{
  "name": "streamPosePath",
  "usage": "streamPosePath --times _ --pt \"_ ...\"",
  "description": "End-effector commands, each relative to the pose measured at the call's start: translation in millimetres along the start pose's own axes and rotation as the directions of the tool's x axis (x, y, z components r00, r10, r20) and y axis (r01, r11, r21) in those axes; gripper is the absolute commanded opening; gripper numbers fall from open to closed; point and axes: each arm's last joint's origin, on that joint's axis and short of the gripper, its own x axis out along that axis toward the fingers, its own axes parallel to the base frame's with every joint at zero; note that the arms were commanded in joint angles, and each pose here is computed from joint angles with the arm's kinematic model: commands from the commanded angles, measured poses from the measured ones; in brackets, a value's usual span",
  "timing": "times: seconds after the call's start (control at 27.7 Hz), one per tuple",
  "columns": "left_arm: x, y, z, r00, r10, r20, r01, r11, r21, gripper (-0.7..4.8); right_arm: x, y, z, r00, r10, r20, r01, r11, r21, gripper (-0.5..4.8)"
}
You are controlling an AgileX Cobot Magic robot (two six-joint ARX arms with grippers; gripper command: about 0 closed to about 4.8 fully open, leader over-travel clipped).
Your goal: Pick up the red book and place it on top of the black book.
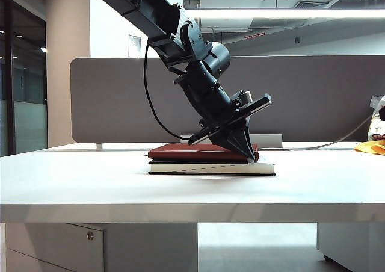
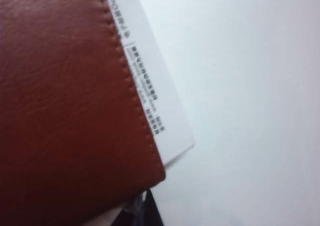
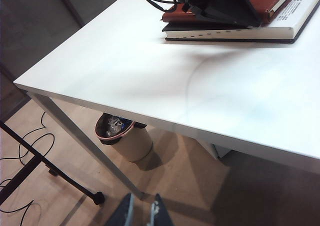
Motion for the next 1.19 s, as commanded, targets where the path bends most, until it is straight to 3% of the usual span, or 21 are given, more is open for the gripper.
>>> streamPosePath --times 0.04,0.43,0.58,0.76,0.94,1.19 --pt "-3.5 -3.3 5.7 0.999 -0.01 0.043 0.009 1.0 0.019 -0.06 -0.7 1.0 1.6 1.0 0.005 0.003 -0.005 1.0 0.001 0.53" --pt "-3.7 -0.7 4.8 0.999 -0.019 0.027 0.019 1.0 0.015 -0.06 -0.7 1.0 1.6 1.0 0.005 0.003 -0.005 1.0 0.001 0.54" --pt "-7.7 -5.4 4.3 0.992 -0.126 -0.008 0.126 0.992 0.014 -0.01 -0.7 1.0 1.6 1.0 0.005 0.003 -0.005 1.0 0.001 0.55" --pt "-25.0 -18.0 11.4 0.986 -0.162 0.026 0.161 0.986 0.044 0.26 -0.7 1.0 1.6 1.0 0.005 0.003 -0.005 1.0 0.001 1.16" --pt "-52.3 -24.7 21.6 0.99 -0.105 0.098 0.098 0.993 0.069 0.26 -0.7 1.0 1.6 1.0 0.006 0.003 -0.006 1.0 0.001 1.17" --pt "-74.6 -15.0 29.0 0.988 -0.077 0.134 0.076 0.997 0.012 0.26 -0.7 1.1 1.5 1.0 0.009 0.002 -0.009 1.0 0.002 1.17"
